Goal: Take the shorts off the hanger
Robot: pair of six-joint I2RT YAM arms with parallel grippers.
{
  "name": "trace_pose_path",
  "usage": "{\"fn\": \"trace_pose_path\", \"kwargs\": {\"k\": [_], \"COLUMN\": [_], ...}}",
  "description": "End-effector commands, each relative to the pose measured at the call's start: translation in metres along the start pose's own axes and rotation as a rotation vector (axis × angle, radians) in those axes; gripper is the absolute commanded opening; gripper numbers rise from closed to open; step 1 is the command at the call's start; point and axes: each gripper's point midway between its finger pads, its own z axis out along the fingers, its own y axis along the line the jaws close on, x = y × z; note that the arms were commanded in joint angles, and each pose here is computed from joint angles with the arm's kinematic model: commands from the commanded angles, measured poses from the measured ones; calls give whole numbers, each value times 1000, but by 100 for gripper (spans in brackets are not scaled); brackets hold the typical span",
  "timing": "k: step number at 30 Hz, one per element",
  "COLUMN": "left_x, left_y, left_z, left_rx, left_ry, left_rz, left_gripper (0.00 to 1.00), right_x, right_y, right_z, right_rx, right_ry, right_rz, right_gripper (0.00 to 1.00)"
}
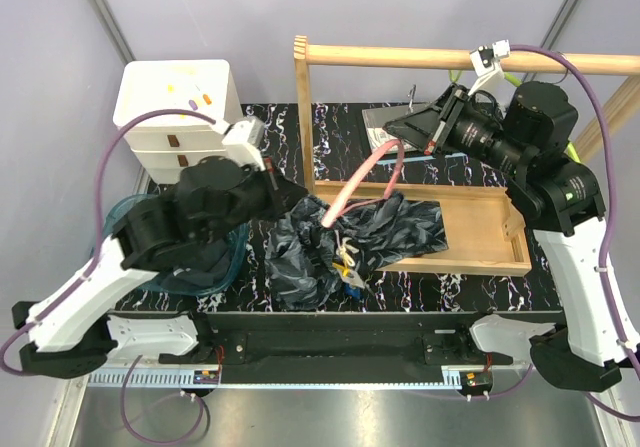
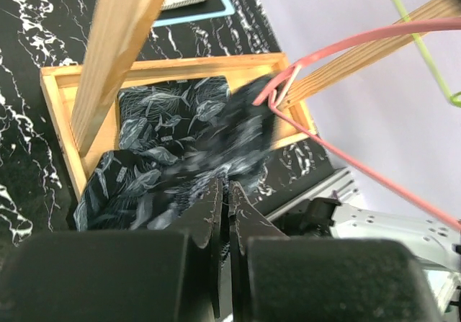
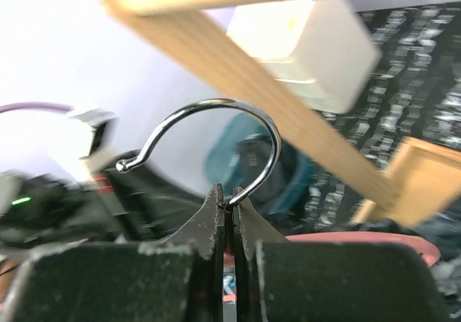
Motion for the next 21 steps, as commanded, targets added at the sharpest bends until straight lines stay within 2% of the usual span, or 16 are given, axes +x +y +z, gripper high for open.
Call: {"fn": "trace_pose_path", "kwargs": {"k": [1,6,10,14,18,21], "left_x": [-33,-41,-54,-83,-116,-149], "left_y": [-30,-19,-1,15,41,46], "left_z": [7,9,-8,-52,-96,-126], "left_rx": [83,23,-37,-77,-201,-259], "left_ry": [-88,-125,-196,-302,-402,-494], "left_rz": [11,2,-2,36,139,191], "left_gripper": [0,0,0,0,0,0], "right_x": [-20,-27,-22,-19,-19,-21], "right_y": [76,69,53,45,45,48], "right_z": [-27,-45,-51,-54,-50,-49], "right_rx": [-301,-207,-123,-90,-89,-93], "right_ry": [-24,-85,-83,-86,-70,-57], "right_rz": [-14,-56,-81,-97,-114,-128], "right_gripper": [0,0,0,0,0,0]}}
